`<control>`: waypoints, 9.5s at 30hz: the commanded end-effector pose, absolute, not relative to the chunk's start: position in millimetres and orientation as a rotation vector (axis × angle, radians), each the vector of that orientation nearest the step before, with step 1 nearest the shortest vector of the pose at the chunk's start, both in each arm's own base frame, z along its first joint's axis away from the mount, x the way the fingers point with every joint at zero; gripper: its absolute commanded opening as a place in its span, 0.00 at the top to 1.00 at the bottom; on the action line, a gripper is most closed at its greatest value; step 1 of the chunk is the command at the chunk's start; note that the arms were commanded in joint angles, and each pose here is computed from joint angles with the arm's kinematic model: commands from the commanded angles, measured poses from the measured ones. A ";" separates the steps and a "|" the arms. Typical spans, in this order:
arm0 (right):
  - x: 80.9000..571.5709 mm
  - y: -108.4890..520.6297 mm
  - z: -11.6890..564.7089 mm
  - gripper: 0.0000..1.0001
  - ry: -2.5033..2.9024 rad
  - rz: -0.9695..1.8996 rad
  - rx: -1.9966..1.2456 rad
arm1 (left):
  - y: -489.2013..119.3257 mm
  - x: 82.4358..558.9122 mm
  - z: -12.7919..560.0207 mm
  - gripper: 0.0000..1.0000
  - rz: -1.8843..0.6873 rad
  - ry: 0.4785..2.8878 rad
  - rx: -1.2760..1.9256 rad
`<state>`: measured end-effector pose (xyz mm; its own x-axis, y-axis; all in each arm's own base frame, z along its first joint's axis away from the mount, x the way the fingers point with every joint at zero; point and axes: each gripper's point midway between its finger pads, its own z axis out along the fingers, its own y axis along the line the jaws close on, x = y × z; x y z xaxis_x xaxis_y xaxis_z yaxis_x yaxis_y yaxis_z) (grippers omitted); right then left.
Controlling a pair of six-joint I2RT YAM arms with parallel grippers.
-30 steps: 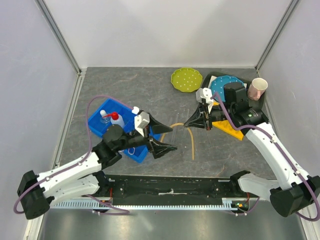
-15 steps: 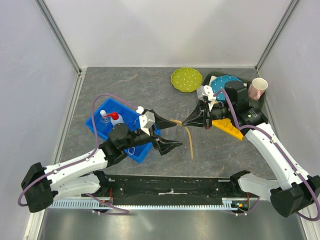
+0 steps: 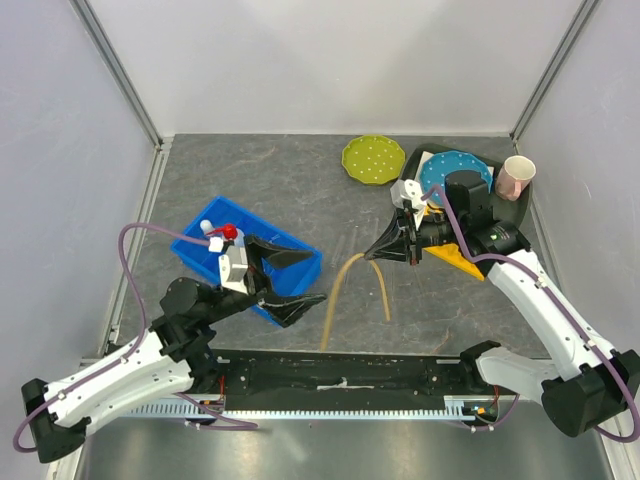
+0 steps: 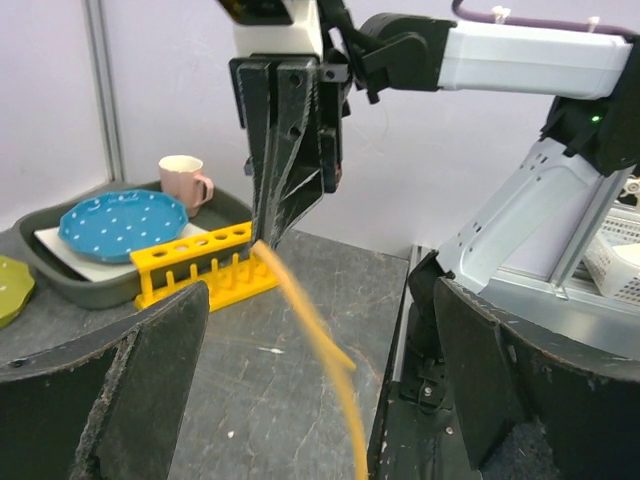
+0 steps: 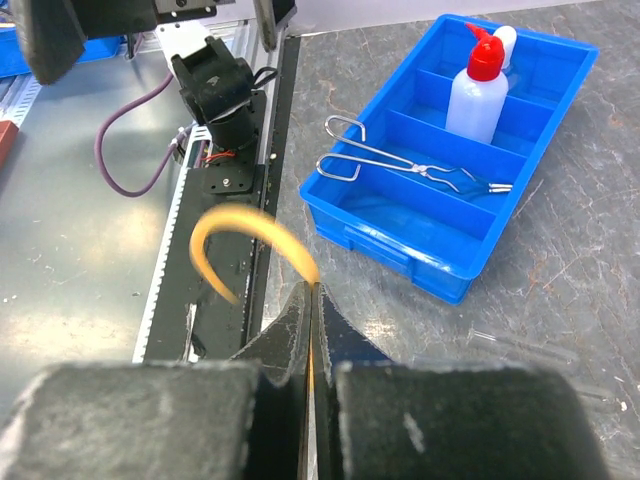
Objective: Organize the chemistry lab equipment
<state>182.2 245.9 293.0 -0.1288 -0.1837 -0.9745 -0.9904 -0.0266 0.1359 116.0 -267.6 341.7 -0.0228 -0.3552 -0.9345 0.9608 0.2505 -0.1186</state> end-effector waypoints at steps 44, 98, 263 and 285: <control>178.6 269.1 313.5 1.00 1.351 1.484 -1.150 | -372.2 167.0 275.5 0.49 -1.351 1.265 0.753; 246.8 202.1 251.9 0.09 1.598 0.932 -1.058 | -216.4 151.5 186.9 0.98 -0.700 2.405 0.565; 270.7 203.4 270.8 0.80 2.000 1.215 -0.415 | -410.7 226.4 258.4 0.09 -1.236 1.802 0.166; 240.1 207.5 274.5 0.47 1.901 1.260 -0.670 | -409.6 202.1 231.5 0.85 -1.140 1.786 0.537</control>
<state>255.5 200.3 256.1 -0.6516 0.0557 -0.7565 -0.6450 0.4841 0.5913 216.0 -420.0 215.4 -0.5977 -0.1746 -0.7825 0.6143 0.5274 -0.5869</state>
